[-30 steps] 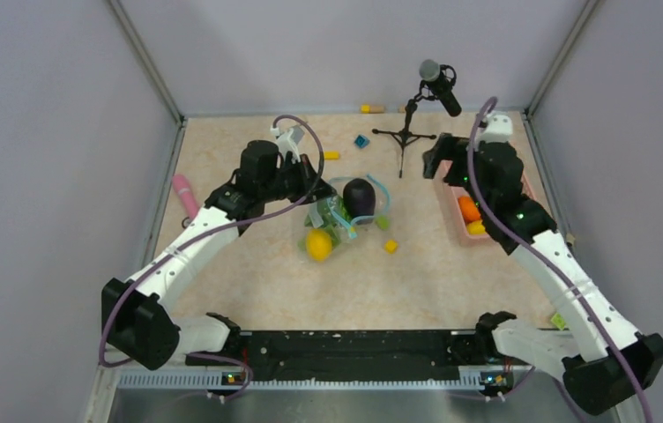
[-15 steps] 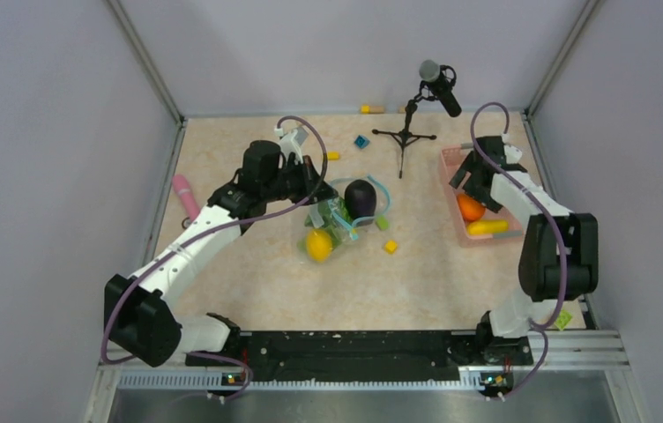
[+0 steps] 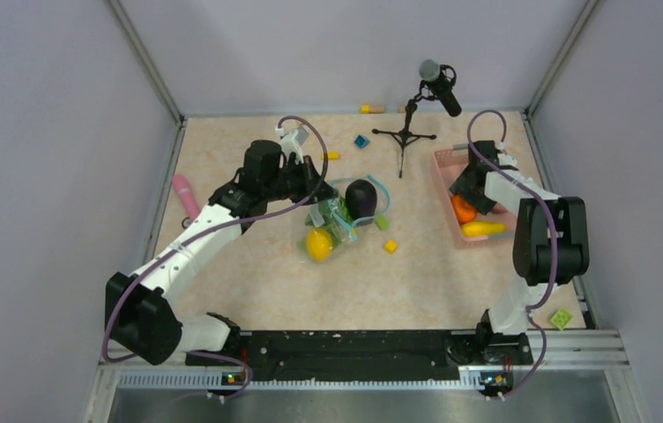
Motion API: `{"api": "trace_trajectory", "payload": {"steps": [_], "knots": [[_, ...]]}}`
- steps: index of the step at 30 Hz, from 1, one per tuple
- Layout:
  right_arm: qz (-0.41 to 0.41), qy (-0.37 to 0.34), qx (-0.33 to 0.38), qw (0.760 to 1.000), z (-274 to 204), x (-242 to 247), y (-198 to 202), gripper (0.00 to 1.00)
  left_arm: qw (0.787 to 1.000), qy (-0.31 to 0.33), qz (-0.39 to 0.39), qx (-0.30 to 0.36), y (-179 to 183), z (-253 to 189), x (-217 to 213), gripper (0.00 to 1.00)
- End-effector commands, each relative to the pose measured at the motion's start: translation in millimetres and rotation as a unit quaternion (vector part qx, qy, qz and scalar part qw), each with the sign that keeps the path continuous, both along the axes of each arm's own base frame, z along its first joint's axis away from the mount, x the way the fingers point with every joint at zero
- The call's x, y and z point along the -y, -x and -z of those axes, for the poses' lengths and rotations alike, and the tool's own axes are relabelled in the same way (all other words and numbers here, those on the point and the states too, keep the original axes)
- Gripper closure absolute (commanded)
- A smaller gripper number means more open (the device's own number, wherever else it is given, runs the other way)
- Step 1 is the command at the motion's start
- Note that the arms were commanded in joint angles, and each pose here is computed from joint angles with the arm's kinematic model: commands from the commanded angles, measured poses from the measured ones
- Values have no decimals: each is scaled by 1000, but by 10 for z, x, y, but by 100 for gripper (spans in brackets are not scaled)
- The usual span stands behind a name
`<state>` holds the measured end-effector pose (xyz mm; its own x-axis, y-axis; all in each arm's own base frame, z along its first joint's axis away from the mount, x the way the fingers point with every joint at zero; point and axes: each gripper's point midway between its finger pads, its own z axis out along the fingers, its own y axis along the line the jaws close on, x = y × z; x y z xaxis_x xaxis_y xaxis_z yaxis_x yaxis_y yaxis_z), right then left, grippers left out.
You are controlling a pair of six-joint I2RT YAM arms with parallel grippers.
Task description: Place the food in the zip-top bag and seal the zipper
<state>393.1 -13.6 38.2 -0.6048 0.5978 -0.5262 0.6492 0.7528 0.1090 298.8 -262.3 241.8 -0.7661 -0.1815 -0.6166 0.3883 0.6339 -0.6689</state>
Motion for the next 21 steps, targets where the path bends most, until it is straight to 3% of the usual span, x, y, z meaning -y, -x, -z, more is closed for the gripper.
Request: {"api": "trace_trajectory", "payload": {"steps": [1, 3, 10, 13, 15, 18, 21], "knots": [[-2, 1, 69, 998, -394, 26, -78, 56, 999, 15, 3, 30, -59, -209, 22, 100], [-5, 4, 86, 996, -512, 32, -44, 63, 999, 15, 4, 30, -51, -209, 23, 100], [-28, 16, 153, 988, -1069, 37, -32, 72, 999, 19, 6, 33, -35, -233, 25, 100], [-108, -18, 231, 967, -1546, -228, -46, 74, 999, 24, 11, 32, -15, -257, 34, 100], [-217, -78, 294, 927, -1883, -696, 36, 74, 999, 25, 10, 31, -1, -269, 32, 100], [-376, -145, 356, 843, -2262, -1603, 394, 74, 999, 32, 10, 31, 25, -311, 31, 100], [-470, -193, 399, 763, -2549, -2392, 779, 75, 999, 40, 16, 23, 66, -335, 46, 100]]}}
